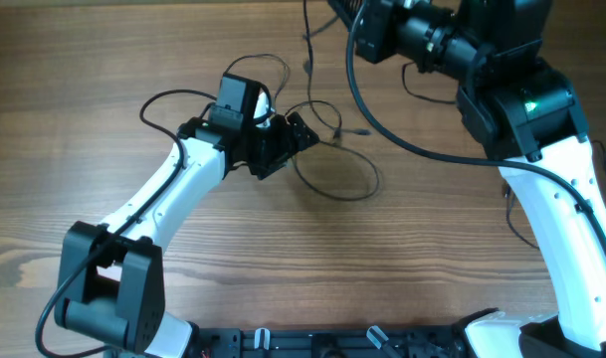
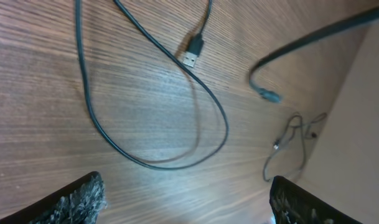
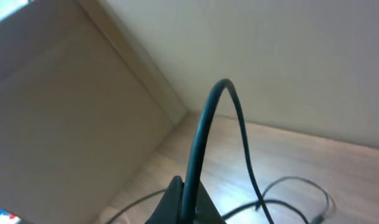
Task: Untangle cables
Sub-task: 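Carry the cable to the right side and release it on the pile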
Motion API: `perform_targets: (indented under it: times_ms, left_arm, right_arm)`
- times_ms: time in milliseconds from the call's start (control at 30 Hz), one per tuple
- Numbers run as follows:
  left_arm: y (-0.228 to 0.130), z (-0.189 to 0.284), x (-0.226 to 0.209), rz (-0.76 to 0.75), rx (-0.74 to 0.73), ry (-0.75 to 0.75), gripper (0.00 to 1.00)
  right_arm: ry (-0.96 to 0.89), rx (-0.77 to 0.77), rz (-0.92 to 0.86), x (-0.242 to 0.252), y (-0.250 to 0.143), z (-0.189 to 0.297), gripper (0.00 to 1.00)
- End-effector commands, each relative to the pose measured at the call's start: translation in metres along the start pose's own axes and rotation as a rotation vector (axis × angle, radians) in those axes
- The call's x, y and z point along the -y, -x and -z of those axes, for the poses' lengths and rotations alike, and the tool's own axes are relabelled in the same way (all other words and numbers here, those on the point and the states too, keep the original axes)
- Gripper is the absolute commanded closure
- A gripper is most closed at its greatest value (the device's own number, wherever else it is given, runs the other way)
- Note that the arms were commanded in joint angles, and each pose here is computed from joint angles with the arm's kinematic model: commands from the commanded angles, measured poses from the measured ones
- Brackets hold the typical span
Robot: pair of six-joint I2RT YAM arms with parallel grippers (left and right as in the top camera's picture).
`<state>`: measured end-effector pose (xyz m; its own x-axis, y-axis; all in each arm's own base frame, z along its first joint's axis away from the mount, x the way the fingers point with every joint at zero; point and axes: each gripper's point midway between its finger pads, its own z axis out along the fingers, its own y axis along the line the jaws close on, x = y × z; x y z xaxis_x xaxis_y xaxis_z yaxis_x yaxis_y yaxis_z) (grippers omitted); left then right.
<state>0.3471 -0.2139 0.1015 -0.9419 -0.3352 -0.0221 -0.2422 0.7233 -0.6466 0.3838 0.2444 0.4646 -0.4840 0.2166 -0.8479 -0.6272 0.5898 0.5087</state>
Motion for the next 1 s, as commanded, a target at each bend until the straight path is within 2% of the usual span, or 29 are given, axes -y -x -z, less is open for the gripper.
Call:
perform_targets:
  times_ms: [0, 133, 267, 333, 500, 600, 667, 800, 933, 967]
  left_arm:
    - [0.01, -0.011, -0.024, 0.003, 0.06, 0.117, 0.13]
    - [0.014, -0.016, -0.047, 0.026, 0.08, 0.217, 0.13]
    - [0.004, -0.017, -0.065, 0.053, 0.043, 0.29, 0.14]
    - [0.001, -0.017, -0.067, 0.058, 0.034, 0.298, 0.16]
    - [-0.002, -0.016, -0.07, 0.066, 0.022, 0.312, 0.17]
    - [-0.002, -0.016, -0.07, 0.066, 0.021, 0.312, 0.17]
    - [-0.002, -0.016, -0.07, 0.066, 0.021, 0.312, 0.17]
    - [-0.002, -0.016, -0.07, 0.066, 0.021, 0.312, 0.17]
    - [-0.004, -0.016, -0.071, 0.068, 0.015, 0.318, 0.18]
    - [-0.005, -0.015, -0.072, 0.069, 0.013, 0.32, 0.18]
  right_arm:
    - [-0.117, 0.067, -0.023, 0.021, 0.015, 0.006, 0.96]
    - [-0.47, 0.101, -0.072, 0.092, 0.013, 0.03, 0.96]
    - [-0.847, 0.115, -0.131, 0.175, 0.009, 0.092, 0.96]
    - [-0.959, 0.153, -0.17, 0.208, 0.017, 0.129, 0.96]
    - [-1.147, 0.3, -0.332, 0.271, 0.033, 0.226, 0.96]
    - [-1.282, 0.343, -0.458, 0.308, 0.02, 0.294, 0.96]
    - [-1.348, 0.331, -0.512, 0.324, 0.007, 0.32, 0.96]
    - [-1.45, 0.241, -0.642, 0.359, -0.033, 0.351, 0.96]
    - [-1.467, 0.084, -0.73, 0.389, -0.074, 0.347, 0.96]
    - [-1.452, 0.04, -0.737, 0.396, -0.082, 0.342, 0.92]
